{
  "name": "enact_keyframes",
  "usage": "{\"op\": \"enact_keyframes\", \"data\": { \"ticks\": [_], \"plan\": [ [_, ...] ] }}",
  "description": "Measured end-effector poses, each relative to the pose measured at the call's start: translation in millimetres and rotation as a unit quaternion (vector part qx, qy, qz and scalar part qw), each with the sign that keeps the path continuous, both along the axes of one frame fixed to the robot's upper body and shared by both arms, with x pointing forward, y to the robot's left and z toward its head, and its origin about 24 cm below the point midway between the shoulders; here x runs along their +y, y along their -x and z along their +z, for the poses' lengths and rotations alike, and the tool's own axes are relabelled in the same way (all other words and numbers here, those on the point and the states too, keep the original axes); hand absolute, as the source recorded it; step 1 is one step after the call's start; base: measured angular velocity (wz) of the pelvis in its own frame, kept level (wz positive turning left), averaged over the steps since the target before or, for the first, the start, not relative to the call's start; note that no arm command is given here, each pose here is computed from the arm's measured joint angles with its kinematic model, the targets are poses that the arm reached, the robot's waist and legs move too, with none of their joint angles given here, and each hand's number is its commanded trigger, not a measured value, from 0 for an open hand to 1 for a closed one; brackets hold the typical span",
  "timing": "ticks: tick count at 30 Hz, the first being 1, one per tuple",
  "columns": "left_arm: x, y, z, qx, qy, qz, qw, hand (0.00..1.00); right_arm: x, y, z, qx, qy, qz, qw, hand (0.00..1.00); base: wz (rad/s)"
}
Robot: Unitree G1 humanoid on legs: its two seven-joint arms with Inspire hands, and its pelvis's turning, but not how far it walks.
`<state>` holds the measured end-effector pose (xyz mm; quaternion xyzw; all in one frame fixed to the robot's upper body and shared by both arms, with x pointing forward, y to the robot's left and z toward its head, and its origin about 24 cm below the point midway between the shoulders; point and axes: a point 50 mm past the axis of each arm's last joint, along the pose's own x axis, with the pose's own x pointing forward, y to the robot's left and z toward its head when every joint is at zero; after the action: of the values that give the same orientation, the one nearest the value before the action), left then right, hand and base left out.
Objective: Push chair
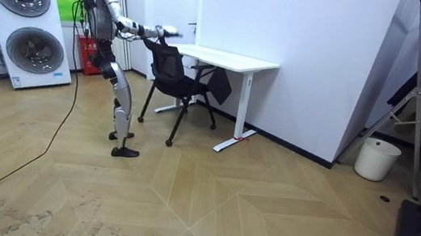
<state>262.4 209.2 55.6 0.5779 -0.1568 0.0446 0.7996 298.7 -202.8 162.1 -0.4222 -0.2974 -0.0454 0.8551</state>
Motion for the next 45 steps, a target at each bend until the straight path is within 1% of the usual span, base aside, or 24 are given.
{"op": "enact_keyframes", "data": {
  "ticks": [2,4,6,7,8,9,10,11,15,19,20,21,22,23,24,25,26,27,29,33,36,39,43,45],
  "plan": [
    [14.8,2.7,3.8,-0.001,0.021,0.017,1.000,0.00,-33.2,18.4,34.2,-0.107,-0.088,-0.060,0.989,0.00,0.10],
    [36.5,14.6,7.4,-0.010,0.050,0.055,0.997,0.00,-55.5,38.8,53.2,-0.177,-0.118,-0.099,0.972,0.00,-0.10],
    [61.7,30.3,40.7,-0.104,0.110,0.097,0.984,0.00,-82.4,63.3,69.8,-0.241,-0.149,-0.141,0.948,0.00,-0.03],
    [79.9,42.3,78.9,-0.235,0.165,0.132,0.949,0.00,-97.7,76.0,77.8,-0.275,-0.178,-0.164,0.930,0.00,0.00],
    [97.0,62.8,112.5,-0.365,0.213,0.154,0.893,0.00,-108.0,89.6,82.3,-0.301,-0.206,-0.175,0.915,0.00,-0.03],
    [105.3,75.1,122.1,-0.419,0.234,0.165,0.862,0.00,-111.9,97.2,83.1,-0.310,-0.220,-0.177,0.908,0.00,-0.16],
    [124.5,99.4,133.5,-0.498,0.256,0.195,0.805,0.00,-119.9,113.7,83.0,-0.323,-0.248,-0.180,0.895,0.00,-0.26],
    [142.5,124.1,132.3,-0.536,0.270,0.237,0.764,0.00,-129.9,129.4,82.8,-0.336,-0.276,-0.187,0.881,0.00,-0.31],
    [168.8,178.3,94.6,-0.545,0.308,0.376,0.683,0.00,-170.9,176.1,60.7,-0.352,-0.387,-0.260,0.812,0.00,-0.25],
    [182.6,210.5,34.9,-0.486,0.380,0.518,0.593,0.00,-206.8,216.3,-7.0,-0.283,-0.512,-0.373,0.720,0.00,-0.03],
    [183.5,217.1,18.7,-0.466,0.407,0.545,0.565,0.00,-214.6,228.2,-33.7,-0.255,-0.548,-0.407,0.684,0.00,0.07],
    [184.2,219.8,9.3,-0.452,0.418,0.561,0.554,0.00,-217.6,235.4,-48.5,-0.239,-0.568,-0.426,0.662,0.00,0.04],
    [184.4,226.7,-12.6,-0.417,0.440,0.596,0.527,0.00,-220.9,250.1,-78.9,-0.209,-0.605,-0.463,0.613,0.00,0.00],
    [181.1,235.7,-37.5,-0.376,0.463,0.634,0.493,0.00,-221.1,265.4,-110.0,-0.181,-0.635,-0.498,0.563,0.00,0.00],
    [178.7,240.8,-48.9,-0.360,0.473,0.651,0.472,0.00,-220.1,274.1,-126.0,-0.168,-0.649,-0.515,0.534,0.00,0.00],
    [173.8,252.2,-69.6,-0.332,0.486,0.685,0.429,0.00,-214.5,291.3,-158.8,-0.137,-0.670,-0.552,0.477,0.00,0.00],
    [171.0,258.3,-79.1,-0.317,0.487,0.701,0.412,0.00,-209.9,300.6,-174.0,-0.122,-0.676,-0.572,0.448,0.00,0.00],
    [164.3,273.2,-96.8,-0.286,0.486,0.731,0.385,0.00,-197.8,320.8,-201.4,-0.097,-0.687,-0.606,0.390,0.00,0.00],
    [148.4,300.2,-122.4,-0.233,0.482,0.770,0.346,0.00,-174.1,351.4,-234.4,-0.059,-0.685,-0.654,0.316,0.00,-0.04],
    [128.9,330.5,-149.9,-0.125,0.467,0.804,0.346,0.00,-132.4,385.9,-272.5,0.065,-0.666,-0.692,0.271,0.00,0.03],
    [96.8,355.9,-174.4,0.008,0.469,0.816,0.337,0.00,-96.8,404.0,-293.5,0.209,-0.641,-0.695,0.251,0.00,0.02],
    [61.3,364.0,-193.3,0.131,0.490,0.797,0.327,0.00,-77.8,395.7,-306.2,0.335,-0.608,-0.669,0.265,0.00,0.03],
    [40.4,352.5,-207.6,0.279,0.493,0.735,0.371,0.00,-60.3,369.3,-319.7,0.453,-0.581,-0.613,0.287,0.00,0.00],
    [35.1,339.4,-212.7,0.321,0.501,0.704,0.387,0.00,-56.7,352.8,-323.6,0.481,-0.579,-0.584,0.304,0.00,0.00]
  ]
}}
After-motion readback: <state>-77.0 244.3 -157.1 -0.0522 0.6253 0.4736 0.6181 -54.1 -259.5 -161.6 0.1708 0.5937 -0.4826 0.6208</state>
